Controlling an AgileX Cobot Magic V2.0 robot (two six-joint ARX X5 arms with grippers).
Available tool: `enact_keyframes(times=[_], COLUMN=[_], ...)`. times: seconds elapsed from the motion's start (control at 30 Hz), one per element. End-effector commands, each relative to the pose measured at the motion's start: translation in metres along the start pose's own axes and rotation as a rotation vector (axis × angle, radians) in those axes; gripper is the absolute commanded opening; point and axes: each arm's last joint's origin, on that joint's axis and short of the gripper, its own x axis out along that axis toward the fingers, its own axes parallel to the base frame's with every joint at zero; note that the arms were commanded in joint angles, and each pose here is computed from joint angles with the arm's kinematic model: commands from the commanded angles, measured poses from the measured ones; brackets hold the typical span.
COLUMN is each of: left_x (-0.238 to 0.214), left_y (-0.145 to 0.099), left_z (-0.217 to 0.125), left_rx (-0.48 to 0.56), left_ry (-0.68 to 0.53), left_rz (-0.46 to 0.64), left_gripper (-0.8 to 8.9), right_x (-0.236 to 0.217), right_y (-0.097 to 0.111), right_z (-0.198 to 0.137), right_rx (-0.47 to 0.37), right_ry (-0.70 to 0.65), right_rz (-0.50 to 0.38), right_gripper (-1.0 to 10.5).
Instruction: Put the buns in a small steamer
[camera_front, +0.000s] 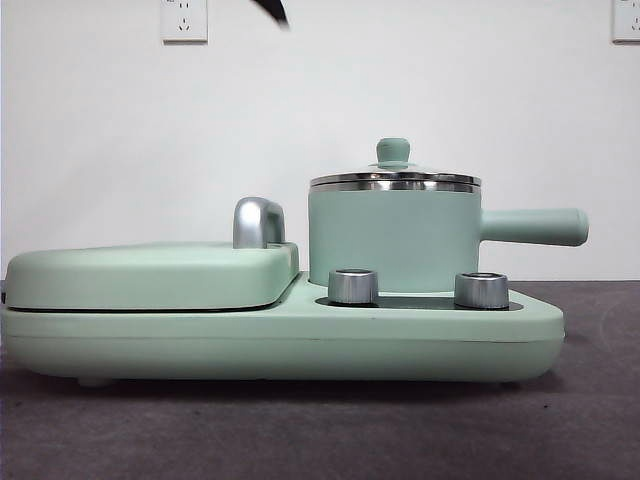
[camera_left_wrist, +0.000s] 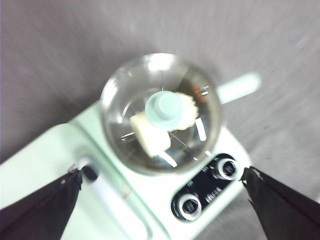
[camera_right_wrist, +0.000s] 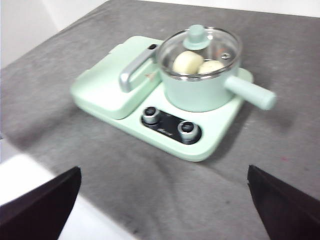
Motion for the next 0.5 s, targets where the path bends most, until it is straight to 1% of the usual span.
enact_keyframes(times=[0.03, 0.13, 0.2, 0.27, 0.37, 0.5], left_x=[-0.025, -0.06, -0.071, -0.079, -0.088, -0.097], left_y=[-0.004, -0.006, -0.006, -0.006, -0.006, -0.005], left_z=[-0.019, -0.065, -0.089, -0.114, -0.153, -0.205], left_rx=[-0.011, 0.011, 0.02, 0.018, -0.003, -0.025], left_ry=[0.03, 0.066, 0.076, 0.059, 0.006, -0.115], left_rz=[-0.007, -0.007, -0.007, -0.008, -0.009, -0.015], left_gripper=[5.28, 5.28, 5.28, 5.28, 5.28, 5.28], right_x=[-0.002, -0.002, -0.002, -0.002, -0.003, -0.003], right_y=[0.002, 0.003, 0.004, 0.004, 0.004, 0.004], right_z=[0.002, 0.004, 0.005, 0.006, 0.006, 0.006], right_rx=[0.004, -0.002, -0.008, -0.016, -0.018, -0.018], right_ry=[-0.011, -0.029, -0.039, -0.049, -0.054, -0.054], right_rz=[0.043, 0.077, 0.092, 0.093, 0.094, 0.094], right_gripper=[5.8, 5.8, 5.8, 5.8, 5.8, 5.8])
